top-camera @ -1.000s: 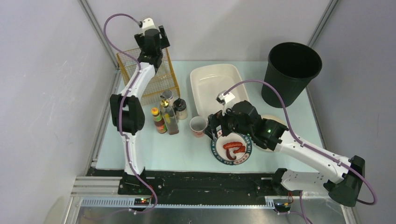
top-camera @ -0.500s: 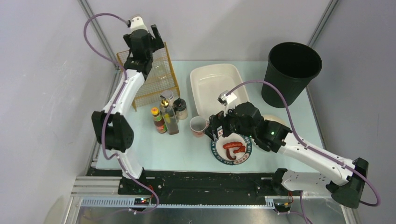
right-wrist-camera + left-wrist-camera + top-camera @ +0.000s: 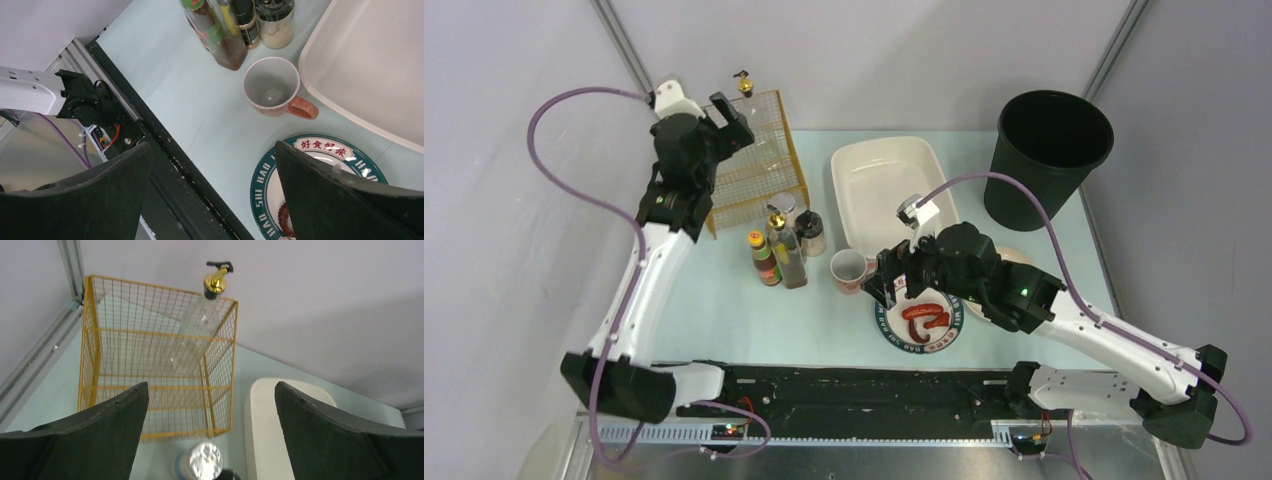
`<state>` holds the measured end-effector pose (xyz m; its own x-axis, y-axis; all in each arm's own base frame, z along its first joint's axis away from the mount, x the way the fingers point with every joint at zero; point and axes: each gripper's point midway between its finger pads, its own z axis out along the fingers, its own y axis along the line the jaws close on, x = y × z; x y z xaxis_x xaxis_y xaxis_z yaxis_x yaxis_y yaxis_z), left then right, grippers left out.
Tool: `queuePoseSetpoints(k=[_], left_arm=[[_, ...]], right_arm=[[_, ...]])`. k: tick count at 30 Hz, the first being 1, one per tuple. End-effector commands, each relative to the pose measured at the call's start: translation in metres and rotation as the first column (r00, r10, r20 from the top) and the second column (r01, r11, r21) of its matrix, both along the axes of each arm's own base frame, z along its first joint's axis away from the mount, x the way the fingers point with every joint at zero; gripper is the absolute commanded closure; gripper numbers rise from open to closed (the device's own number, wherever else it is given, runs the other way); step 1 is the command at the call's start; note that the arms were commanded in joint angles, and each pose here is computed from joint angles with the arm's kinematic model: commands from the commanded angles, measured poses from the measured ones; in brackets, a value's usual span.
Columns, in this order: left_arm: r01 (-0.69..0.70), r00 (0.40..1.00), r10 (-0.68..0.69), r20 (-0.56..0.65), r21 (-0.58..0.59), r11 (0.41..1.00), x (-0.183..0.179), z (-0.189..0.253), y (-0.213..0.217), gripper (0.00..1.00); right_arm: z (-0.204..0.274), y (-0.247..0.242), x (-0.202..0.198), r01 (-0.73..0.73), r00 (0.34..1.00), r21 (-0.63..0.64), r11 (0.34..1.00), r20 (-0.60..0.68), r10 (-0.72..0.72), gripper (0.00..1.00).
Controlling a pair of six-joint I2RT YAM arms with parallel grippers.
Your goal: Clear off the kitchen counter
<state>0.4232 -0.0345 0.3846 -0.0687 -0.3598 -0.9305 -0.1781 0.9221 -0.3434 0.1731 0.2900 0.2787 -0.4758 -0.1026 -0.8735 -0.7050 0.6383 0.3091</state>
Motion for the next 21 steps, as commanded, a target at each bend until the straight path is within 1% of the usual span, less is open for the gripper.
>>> queuePoseSetpoints(k=[1, 2, 3, 4, 5, 6, 7, 8, 9, 14, 18, 21], left_arm=[[0.079, 0.997, -0.08, -0.008, -0.073, 0.994, -0.042, -0.003, -0.011, 0.0], [0.112, 0.994, -0.112, 0.01, -0.091, 0.989, -0.052, 0.002, -0.015, 0.0], [0.125, 0.992, -0.127, -0.018, -0.098, 0.987, -0.057, -0.011, -0.018, 0.0], [0.148, 0.989, -0.149, 0.0, -0.115, 0.982, -0.066, -0.007, -0.022, 0.0], [0.158, 0.987, -0.162, -0.024, -0.121, 0.98, -0.071, -0.02, -0.024, 0.0], [0.178, 0.983, -0.181, -0.01, -0.132, 0.975, -0.079, -0.018, -0.027, 0.0], [0.195, 0.979, -0.201, -0.033, -0.133, 0.972, -0.083, -0.03, -0.032, 0.0], [0.223, 0.973, -0.229, -0.025, -0.133, 0.966, -0.09, -0.029, -0.04, 0.0], [0.235, 0.969, -0.242, -0.047, -0.129, 0.964, -0.094, -0.04, -0.043, 0.0], [0.343, 0.933, -0.351, -0.083, -0.098, 0.934, -0.119, -0.063, -0.077, 0.0], [0.35, 0.93, -0.354, -0.099, -0.059, 0.935, -0.135, -0.081, -0.081, 0.0], [0.34, 0.937, -0.342, -0.07, -0.045, 0.939, -0.145, -0.078, -0.075, 0.0]], right_arm=[[0.024, -0.002, -0.004, 0.011, 1.0, 0.024, 1.0, 0.017, -0.011, 0.04], [0.022, -0.004, -0.005, 0.013, 1.0, 0.012, 1.0, 0.013, -0.013, 0.04], [0.025, -0.006, -0.004, 0.024, 1.0, 0.011, 1.0, 0.021, -0.024, 0.04], [0.023, -0.009, -0.004, 0.028, 0.999, -0.004, 1.0, 0.018, -0.028, 0.04], [0.026, -0.012, -0.003, 0.04, 0.999, -0.007, 0.999, 0.025, -0.04, 0.04], [0.024, -0.015, -0.003, 0.046, 0.999, -0.022, 0.999, 0.024, -0.046, 0.04], [0.024, -0.019, -0.003, 0.055, 0.998, -0.033, 0.998, 0.027, -0.054, 0.04], [0.025, -0.021, -0.002, 0.059, 0.998, -0.038, 0.998, 0.032, -0.058, 0.04], [0.025, -0.024, -0.003, 0.066, 0.997, -0.042, 0.997, 0.035, -0.064, 0.03], [0.027, -0.034, -0.005, 0.081, 0.996, -0.042, 0.996, 0.034, -0.08, 0.03], [0.026, -0.038, -0.008, 0.082, 0.996, -0.049, 0.995, 0.025, -0.081, 0.03], [0.022, -0.039, -0.009, 0.08, 0.997, -0.067, 0.994, 0.02, -0.079, 0.03]])
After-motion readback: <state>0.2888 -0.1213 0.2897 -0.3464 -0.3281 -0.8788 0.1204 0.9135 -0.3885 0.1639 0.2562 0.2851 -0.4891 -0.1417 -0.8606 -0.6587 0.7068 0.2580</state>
